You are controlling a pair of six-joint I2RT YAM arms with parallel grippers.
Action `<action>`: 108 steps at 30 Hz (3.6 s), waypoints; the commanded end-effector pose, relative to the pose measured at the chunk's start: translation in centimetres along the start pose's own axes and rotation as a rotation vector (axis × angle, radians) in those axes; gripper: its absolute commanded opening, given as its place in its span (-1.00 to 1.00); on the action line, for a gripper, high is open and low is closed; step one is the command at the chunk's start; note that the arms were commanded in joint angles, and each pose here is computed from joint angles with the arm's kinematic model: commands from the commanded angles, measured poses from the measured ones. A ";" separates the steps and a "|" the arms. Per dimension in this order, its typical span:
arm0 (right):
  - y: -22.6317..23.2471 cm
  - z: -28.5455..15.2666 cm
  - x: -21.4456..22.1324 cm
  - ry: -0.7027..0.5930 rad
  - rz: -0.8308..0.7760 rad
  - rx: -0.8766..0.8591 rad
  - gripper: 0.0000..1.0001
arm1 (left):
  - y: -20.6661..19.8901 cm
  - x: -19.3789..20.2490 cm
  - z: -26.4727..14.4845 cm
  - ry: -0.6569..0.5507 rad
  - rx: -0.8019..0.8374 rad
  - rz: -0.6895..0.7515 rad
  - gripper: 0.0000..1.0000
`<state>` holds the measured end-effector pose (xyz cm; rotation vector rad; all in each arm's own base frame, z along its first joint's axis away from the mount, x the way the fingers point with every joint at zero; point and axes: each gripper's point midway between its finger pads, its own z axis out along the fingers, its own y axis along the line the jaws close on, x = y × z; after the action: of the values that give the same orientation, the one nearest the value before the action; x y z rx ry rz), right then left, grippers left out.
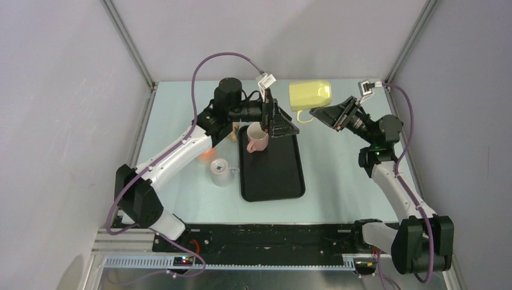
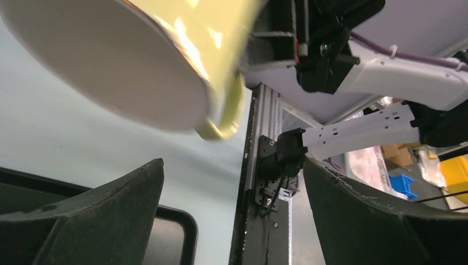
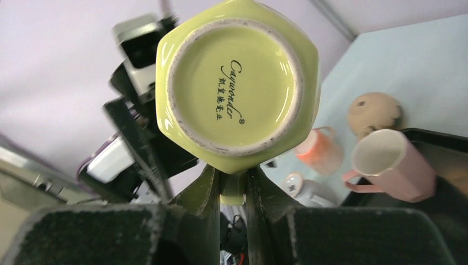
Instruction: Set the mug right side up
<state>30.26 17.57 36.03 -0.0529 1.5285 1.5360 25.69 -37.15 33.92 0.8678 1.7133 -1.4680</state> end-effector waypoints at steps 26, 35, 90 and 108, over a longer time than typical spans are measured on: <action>5.0 1.6 2.4 -0.111 -0.170 -0.308 -1.00 | -4.4 -3.3 0.8 -0.123 0.268 -0.131 0.00; 3.6 2.3 3.9 -0.084 -0.184 -0.289 -1.00 | -4.6 -3.6 0.5 -0.151 0.279 -0.150 -0.29; -6.6 -2.8 9.2 0.308 -0.309 0.083 0.88 | 14.5 2.7 -3.4 -0.060 -0.462 -0.149 -0.99; -10.8 -9.7 1.6 0.137 -0.634 0.672 0.90 | 17.2 7.0 -0.6 0.160 -0.793 -0.022 -1.00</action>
<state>30.17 10.58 21.17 -0.2358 1.9369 0.6542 34.23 -32.89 15.63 0.5141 2.3211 -0.7204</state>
